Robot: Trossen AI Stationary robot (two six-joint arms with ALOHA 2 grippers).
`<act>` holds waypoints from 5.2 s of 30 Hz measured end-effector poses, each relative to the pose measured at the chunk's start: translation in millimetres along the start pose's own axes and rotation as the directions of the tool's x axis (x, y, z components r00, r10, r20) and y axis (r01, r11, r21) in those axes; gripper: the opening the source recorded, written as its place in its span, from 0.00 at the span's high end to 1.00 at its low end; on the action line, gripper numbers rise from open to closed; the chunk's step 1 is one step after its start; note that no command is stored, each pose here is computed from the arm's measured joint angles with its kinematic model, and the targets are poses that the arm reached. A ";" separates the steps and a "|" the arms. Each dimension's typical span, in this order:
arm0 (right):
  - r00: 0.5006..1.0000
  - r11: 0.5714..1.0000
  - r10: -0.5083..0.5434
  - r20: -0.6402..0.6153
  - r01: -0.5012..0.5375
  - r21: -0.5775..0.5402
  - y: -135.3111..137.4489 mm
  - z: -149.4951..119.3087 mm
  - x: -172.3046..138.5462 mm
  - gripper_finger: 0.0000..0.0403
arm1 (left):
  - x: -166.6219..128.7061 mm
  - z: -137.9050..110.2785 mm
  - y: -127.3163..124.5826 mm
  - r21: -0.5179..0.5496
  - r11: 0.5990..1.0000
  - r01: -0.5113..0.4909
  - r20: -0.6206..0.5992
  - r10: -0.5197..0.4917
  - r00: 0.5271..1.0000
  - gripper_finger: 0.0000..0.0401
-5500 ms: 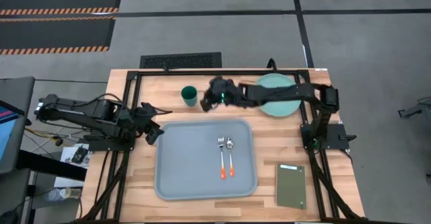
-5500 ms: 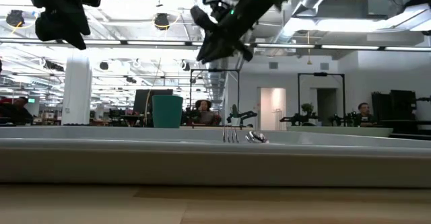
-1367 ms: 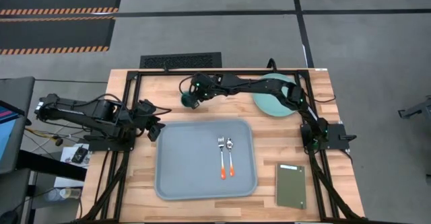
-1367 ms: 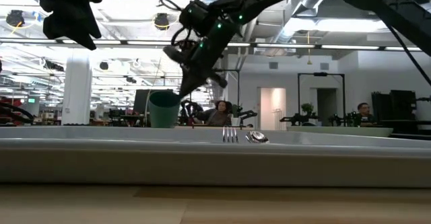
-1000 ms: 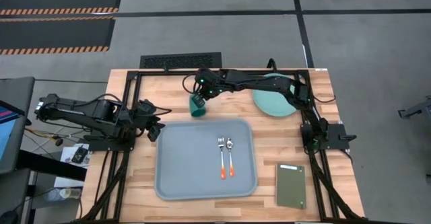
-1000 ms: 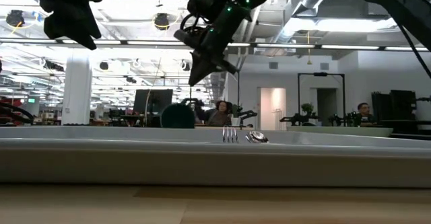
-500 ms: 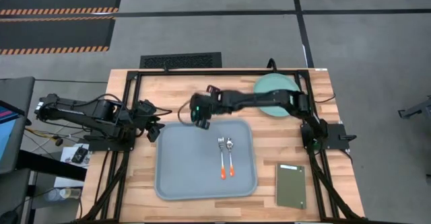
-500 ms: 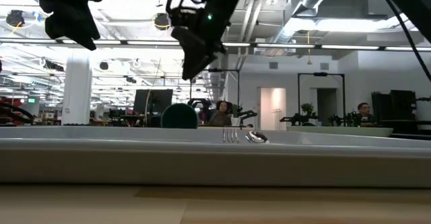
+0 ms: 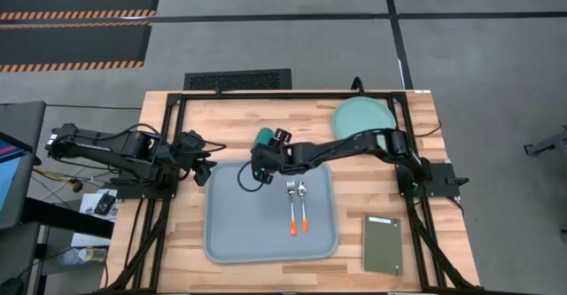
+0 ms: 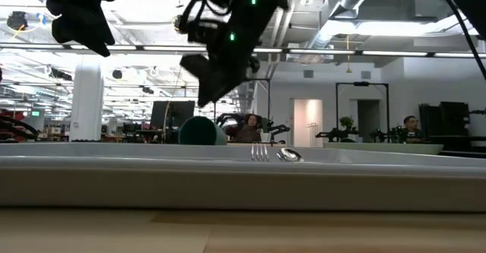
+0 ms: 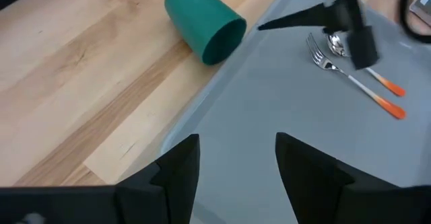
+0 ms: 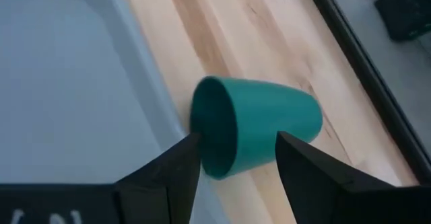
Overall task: Pick and place plate/cup/fork/spoon on tray
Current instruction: Put the green cup on the top left of the gray tray
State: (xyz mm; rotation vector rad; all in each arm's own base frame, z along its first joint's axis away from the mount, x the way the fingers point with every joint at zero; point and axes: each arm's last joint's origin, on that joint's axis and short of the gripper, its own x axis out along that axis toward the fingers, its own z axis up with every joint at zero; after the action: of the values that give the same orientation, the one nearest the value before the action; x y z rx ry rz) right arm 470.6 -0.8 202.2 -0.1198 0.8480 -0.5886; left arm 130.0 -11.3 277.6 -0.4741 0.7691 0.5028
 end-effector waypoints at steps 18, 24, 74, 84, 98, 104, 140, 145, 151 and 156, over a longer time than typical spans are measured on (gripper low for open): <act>0.998 0.999 -0.046 0.050 0.046 0.009 -3.5 -10.8 16.6 0.49 | 0.0 0.5 0.5 0.000 1.000 -0.019 0.018 0.019 1.000 0.55; 0.997 0.998 -0.058 0.051 0.059 -0.007 -5.2 -10.4 17.3 0.51 | 0.0 0.7 0.7 0.012 1.000 -0.025 0.024 0.025 0.999 0.55; 0.987 0.989 0.144 0.077 -0.142 -0.030 0.5 10.0 -4.5 0.55 | 54.4 -30.4 8.4 -0.074 0.997 0.040 0.054 -0.036 0.998 0.55; 0.909 0.915 0.401 0.109 -0.404 0.004 -39.2 28.7 -11.2 0.56 | 81.5 -34.3 23.3 -0.062 0.964 0.257 0.246 -0.235 0.940 0.55; 0.896 0.903 0.428 0.120 -0.430 -0.009 -31.4 29.4 -16.6 0.57 | 109.3 -36.9 59.1 -0.117 0.970 0.211 0.316 -0.166 0.934 0.55; 0.895 0.902 0.430 0.121 -0.432 -0.010 -31.0 29.5 -16.9 0.58 | 121.1 -36.7 64.2 -0.137 0.965 0.225 0.347 -0.166 0.923 0.55; 0.891 0.895 0.446 0.086 -0.446 -0.024 -21.2 24.8 -22.1 0.59 | 195.6 -9.3 64.0 -0.156 0.956 0.249 0.291 -0.196 0.936 1.00; 0.892 0.896 0.444 0.086 -0.444 -0.025 -20.8 24.7 -22.3 0.59 | 180.1 -9.7 57.5 -0.153 0.950 0.274 0.258 -0.229 0.938 1.00; 0.896 0.900 0.436 0.083 -0.436 -0.022 -24.4 24.8 -20.1 0.59 | 153.7 -9.4 57.2 -0.118 0.968 0.219 0.261 -0.183 0.948 1.00; 0.899 0.902 0.430 0.080 -0.430 -0.017 -27.4 25.0 -18.2 0.59 | 132.6 -8.2 57.7 -0.087 0.979 0.185 0.230 -0.160 0.960 1.00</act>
State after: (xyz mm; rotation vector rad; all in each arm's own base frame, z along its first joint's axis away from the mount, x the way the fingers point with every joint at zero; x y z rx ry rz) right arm 467.5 -17.2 240.0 0.0467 0.7624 -0.1647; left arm 173.4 62.4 160.6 -0.5699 0.4824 0.4266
